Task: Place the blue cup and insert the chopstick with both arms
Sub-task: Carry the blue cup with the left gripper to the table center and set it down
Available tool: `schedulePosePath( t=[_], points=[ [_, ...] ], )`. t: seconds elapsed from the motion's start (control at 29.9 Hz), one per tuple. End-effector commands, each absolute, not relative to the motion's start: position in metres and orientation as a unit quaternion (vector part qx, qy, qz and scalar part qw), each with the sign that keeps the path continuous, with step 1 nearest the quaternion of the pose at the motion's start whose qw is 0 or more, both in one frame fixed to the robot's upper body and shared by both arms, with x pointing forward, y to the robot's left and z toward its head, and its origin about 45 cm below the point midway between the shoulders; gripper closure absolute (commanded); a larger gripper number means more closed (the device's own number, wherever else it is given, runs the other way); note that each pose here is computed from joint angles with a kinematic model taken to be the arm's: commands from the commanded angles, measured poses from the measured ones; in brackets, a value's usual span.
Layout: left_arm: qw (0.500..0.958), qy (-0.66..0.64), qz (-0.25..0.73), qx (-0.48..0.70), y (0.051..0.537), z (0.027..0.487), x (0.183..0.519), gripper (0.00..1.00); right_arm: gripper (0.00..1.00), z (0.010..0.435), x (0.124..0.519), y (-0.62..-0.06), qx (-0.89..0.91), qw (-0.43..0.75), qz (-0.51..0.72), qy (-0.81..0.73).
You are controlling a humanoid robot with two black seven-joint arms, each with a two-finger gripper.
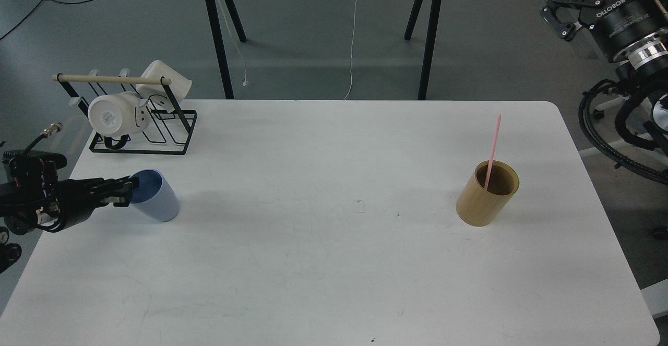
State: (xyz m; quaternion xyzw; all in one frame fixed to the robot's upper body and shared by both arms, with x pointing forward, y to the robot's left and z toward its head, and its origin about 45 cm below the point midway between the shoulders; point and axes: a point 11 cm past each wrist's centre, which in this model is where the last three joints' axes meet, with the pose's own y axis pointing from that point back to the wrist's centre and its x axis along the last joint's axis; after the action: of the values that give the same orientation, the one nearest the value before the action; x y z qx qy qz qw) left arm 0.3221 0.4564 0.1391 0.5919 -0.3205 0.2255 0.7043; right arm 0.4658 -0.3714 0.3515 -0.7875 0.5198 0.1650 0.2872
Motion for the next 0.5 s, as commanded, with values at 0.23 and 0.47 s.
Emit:
schedulePosePath(
  t=[0.23, 0.47],
  points=[
    [0.722, -0.384, 0.207, 0.538, 0.402, 0.197, 0.363, 0.99, 0.01, 0.365, 0.463, -0.383, -0.787, 0.290, 0.149, 0.524],
    [0.738, -0.425, 0.129, 0.508, 0.334, 0.262, 0.374, 0.99, 0.01, 0.390, 0.452, -0.406, -0.789, 0.285, 0.118, 0.531]
  ],
)
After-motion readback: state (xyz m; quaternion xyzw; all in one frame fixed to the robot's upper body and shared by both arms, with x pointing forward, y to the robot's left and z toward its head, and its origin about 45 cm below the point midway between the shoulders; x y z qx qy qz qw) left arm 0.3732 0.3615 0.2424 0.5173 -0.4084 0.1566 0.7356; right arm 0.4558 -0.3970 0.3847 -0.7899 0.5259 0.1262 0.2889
